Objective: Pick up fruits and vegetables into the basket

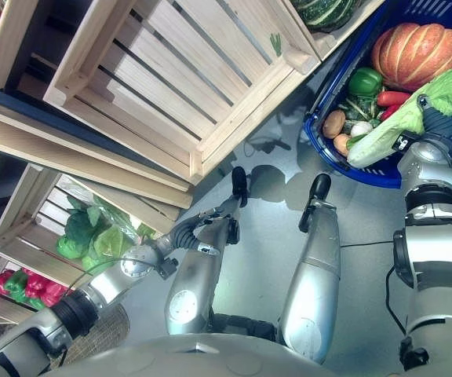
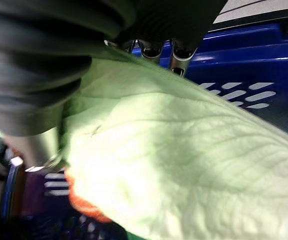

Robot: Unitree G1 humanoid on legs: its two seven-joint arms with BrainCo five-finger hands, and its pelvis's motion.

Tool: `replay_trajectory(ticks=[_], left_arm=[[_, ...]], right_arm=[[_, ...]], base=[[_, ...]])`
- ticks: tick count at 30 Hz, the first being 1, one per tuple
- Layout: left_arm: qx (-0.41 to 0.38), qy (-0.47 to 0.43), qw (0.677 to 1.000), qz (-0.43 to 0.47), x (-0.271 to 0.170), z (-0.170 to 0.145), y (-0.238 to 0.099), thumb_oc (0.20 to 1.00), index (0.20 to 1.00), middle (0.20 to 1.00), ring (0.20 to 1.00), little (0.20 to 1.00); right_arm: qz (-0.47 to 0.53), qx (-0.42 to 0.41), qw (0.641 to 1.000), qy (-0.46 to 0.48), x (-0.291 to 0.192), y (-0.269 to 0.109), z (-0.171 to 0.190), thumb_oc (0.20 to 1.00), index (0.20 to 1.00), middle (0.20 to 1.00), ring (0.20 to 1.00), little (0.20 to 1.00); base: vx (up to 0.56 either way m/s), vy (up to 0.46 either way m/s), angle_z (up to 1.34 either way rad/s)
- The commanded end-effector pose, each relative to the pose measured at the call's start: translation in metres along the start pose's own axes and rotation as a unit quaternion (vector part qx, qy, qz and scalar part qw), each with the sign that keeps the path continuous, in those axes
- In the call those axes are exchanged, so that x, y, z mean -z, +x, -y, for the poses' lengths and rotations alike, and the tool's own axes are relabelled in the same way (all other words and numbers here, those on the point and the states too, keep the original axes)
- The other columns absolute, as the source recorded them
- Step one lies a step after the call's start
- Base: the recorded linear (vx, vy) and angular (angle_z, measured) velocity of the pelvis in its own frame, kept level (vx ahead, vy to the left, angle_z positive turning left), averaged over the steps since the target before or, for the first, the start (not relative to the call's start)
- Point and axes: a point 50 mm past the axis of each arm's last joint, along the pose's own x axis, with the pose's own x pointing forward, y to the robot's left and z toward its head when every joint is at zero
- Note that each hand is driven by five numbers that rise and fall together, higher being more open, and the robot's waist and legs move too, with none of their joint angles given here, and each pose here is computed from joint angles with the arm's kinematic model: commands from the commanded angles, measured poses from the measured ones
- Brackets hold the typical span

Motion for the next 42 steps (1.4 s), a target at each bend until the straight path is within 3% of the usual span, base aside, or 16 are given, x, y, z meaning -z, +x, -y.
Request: replay_trajectory(ticks=[1, 11, 23, 34, 42], left_arm=[[0.030, -0.007, 0.999, 0.017, 0.002, 0.029, -0.004, 1.000, 1.000, 1.000, 1.000, 1.000], [0.038, 0.000, 0.999, 0.028, 0.001, 0.037, -0.004, 1.000, 1.000, 1.000, 1.000, 1.000], [0.010, -0.029, 0.999, 0.016, 0.006, 0.017, -0.010, 1.000, 1.000, 1.000, 1.000, 1.000], [-0.051, -0.119, 0.989, -0.069, 0.043, 0.001, -0.032, 1.000, 1.000, 1.000, 1.000, 1.000], [-0.051, -0.140, 0.972, -0.180, 0.088, 0.019, -0.053, 1.000, 1.000, 1.000, 1.000, 1.000]], right_arm=[[-0.018, 0.063, 0.998, 0.017, -0.005, 0.009, 0.044, 1.000, 1.000, 1.000, 1.000, 1.000], [0.025, 0.083, 0.996, 0.019, -0.005, 0.007, 0.039, 1.000, 1.000, 1.000, 1.000, 1.000], [0.115, 0.038, 0.993, 0.006, 0.027, -0.022, 0.018, 1.000, 1.000, 1.000, 1.000, 1.000], [0.169, -0.174, 0.970, 0.026, 0.094, -0.104, 0.001, 1.000, 1.000, 1.000, 1.000, 1.000], [0.034, -0.328, 0.943, -0.036, 0.168, -0.155, 0.002, 1.000, 1.000, 1.000, 1.000, 1.000]], base=[[0.00, 0.000, 0.00], [-0.02, 0.048, 0.00], [0.00, 0.131, -0.09], [0.10, 0.036, -0.09], [0.13, 0.065, -0.07]])
